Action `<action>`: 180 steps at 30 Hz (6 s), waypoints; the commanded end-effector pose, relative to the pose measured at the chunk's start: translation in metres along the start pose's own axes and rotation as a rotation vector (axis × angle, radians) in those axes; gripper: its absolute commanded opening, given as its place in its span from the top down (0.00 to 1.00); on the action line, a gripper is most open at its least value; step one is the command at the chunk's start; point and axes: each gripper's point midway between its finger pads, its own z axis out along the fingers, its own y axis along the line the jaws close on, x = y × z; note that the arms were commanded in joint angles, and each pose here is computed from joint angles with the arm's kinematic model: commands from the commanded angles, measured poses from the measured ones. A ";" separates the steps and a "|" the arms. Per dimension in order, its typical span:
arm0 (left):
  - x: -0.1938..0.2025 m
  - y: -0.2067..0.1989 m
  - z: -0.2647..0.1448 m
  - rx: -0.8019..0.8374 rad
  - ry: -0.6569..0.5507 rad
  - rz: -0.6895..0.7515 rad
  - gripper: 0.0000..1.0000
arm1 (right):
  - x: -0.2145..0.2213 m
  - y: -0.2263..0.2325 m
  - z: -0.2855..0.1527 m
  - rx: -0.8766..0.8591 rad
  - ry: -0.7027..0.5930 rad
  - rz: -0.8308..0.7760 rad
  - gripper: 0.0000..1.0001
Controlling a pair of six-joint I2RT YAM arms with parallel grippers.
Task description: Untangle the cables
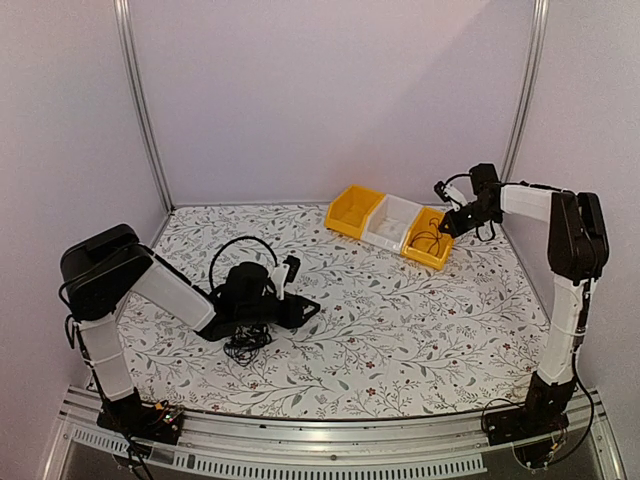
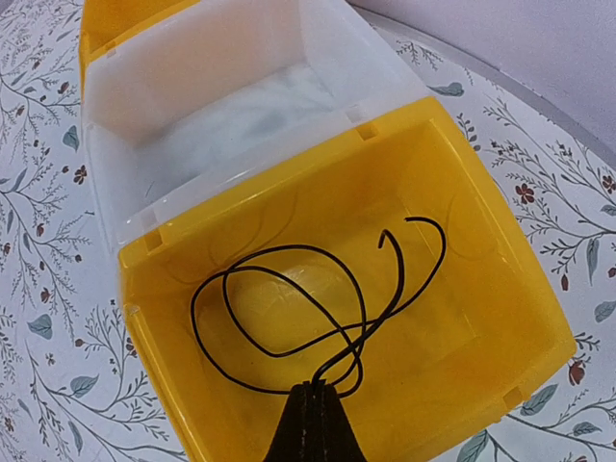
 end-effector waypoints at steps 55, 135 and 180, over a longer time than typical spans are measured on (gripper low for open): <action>0.005 0.044 -0.117 -0.398 0.343 -0.215 0.65 | 0.016 0.142 -0.104 -0.396 -0.250 -0.244 0.51; -0.098 -0.022 -0.120 -0.113 -0.098 0.027 0.79 | -0.180 0.186 -0.204 -0.237 -0.619 -0.293 1.00; -0.081 -0.018 -0.109 -0.088 -0.067 -0.002 0.76 | -0.095 0.014 -0.145 0.002 -0.381 0.079 1.00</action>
